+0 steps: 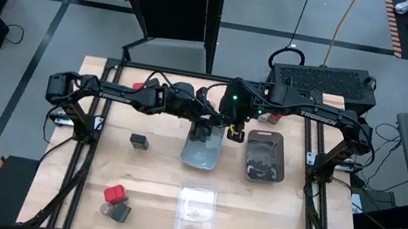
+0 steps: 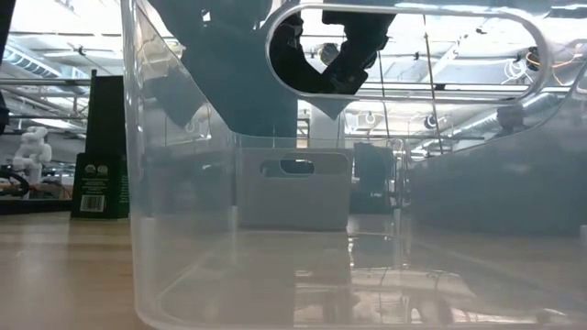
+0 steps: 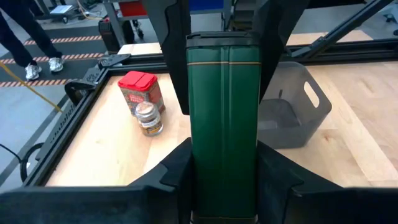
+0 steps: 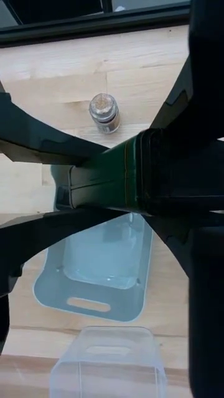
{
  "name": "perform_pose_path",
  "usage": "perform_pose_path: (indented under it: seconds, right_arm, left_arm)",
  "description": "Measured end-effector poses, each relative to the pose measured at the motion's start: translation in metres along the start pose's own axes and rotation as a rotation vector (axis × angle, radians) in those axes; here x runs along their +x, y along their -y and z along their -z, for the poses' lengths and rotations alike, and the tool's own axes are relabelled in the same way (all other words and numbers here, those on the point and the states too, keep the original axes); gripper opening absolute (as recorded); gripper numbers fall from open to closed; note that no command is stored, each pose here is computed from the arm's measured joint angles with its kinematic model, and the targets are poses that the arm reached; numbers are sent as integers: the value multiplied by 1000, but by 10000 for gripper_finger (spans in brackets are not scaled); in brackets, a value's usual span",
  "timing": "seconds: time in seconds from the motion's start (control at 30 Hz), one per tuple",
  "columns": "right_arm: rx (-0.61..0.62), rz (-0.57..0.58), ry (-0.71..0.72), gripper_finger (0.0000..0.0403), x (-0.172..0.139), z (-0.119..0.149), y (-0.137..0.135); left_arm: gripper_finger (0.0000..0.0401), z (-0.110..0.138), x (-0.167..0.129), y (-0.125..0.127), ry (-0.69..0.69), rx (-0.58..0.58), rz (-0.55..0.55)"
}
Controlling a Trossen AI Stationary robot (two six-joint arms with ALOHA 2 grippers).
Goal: Sort spices by type
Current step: Put the black spice can into the gray bin
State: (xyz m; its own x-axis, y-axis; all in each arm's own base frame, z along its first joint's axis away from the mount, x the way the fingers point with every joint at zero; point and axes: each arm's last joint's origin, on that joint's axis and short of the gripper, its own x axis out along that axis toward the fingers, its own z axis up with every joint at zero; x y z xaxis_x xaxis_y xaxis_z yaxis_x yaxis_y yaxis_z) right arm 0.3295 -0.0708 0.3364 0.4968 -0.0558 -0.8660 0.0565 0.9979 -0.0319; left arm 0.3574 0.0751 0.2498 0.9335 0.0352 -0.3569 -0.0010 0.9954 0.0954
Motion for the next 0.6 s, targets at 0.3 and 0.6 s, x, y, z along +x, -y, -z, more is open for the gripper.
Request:
perform_pose_path:
  seconds: [0.3, 0.6]
  right_arm:
    - [-43, 17, -31, 151, -18, 10, 2]
    - [14, 59, 57, 144, -58, 36, 7]
  left_arm:
    - [120, 2, -6, -13, -16, -13, -11]
    - [120, 0, -44, -7, -51, -33, 0]
